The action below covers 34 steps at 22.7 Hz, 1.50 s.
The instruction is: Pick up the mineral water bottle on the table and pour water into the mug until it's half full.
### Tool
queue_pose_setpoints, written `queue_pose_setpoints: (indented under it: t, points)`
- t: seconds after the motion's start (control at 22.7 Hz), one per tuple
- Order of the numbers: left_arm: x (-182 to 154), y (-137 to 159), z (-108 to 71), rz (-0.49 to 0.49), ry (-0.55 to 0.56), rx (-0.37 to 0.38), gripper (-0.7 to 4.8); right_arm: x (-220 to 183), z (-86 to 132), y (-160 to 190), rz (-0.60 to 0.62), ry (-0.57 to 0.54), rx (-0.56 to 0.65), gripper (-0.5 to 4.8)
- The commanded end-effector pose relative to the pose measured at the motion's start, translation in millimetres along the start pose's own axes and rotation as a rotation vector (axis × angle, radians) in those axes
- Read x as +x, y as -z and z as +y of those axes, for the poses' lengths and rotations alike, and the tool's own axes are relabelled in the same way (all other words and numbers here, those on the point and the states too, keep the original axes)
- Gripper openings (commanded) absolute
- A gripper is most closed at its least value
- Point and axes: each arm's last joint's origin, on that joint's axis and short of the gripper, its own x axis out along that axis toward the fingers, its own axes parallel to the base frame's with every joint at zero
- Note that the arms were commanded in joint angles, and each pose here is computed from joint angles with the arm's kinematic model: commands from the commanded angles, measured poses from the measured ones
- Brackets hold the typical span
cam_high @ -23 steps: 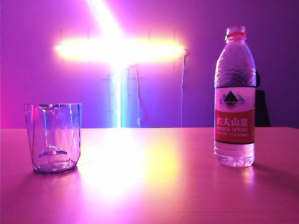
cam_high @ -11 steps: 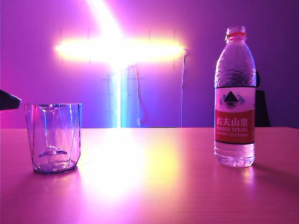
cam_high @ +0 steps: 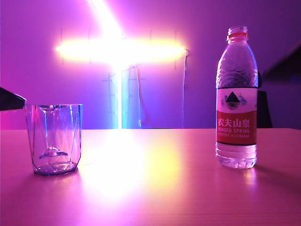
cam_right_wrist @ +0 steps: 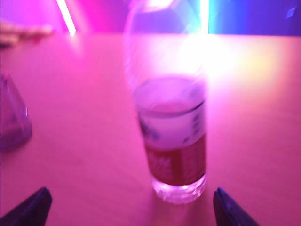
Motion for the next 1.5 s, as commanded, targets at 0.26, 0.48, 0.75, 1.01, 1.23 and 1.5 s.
queue_pose_setpoints:
  t: [0.26,0.48,0.75,1.01,1.23,1.5]
  points:
    - [-0.3,-1.3,0.0,-0.008,0.001,-0.003,-0.02,35.4,-3.4,-3.9,-0.111,0.082,-0.042,4.79]
    - [-0.3,-1.3,0.0,-0.008,0.001,-0.003,-0.02,62.2,-5.7,5.7,-0.121,0.053,-0.043,4.79]
    - [-0.3,-1.3,0.0,-0.008,0.001,-0.004,-0.02,105.8,-6.4,13.9,-0.151,0.057,-0.024,4.79]
    - [-0.3,-1.3,0.0,-0.008,0.000,-0.004,-0.02,125.1,-7.5,14.3,-0.134,0.097,-0.022,4.79]
    - [-3.6,-4.8,0.3,-0.059,-0.001,-0.007,-0.02,125.5,-7.5,14.0,-0.134,0.099,-0.022,2.39]
    - [-5.0,-6.2,2.3,-0.080,-0.019,-0.011,-0.02,124.8,-4.6,2.9,-0.188,0.037,-0.033,2.37]
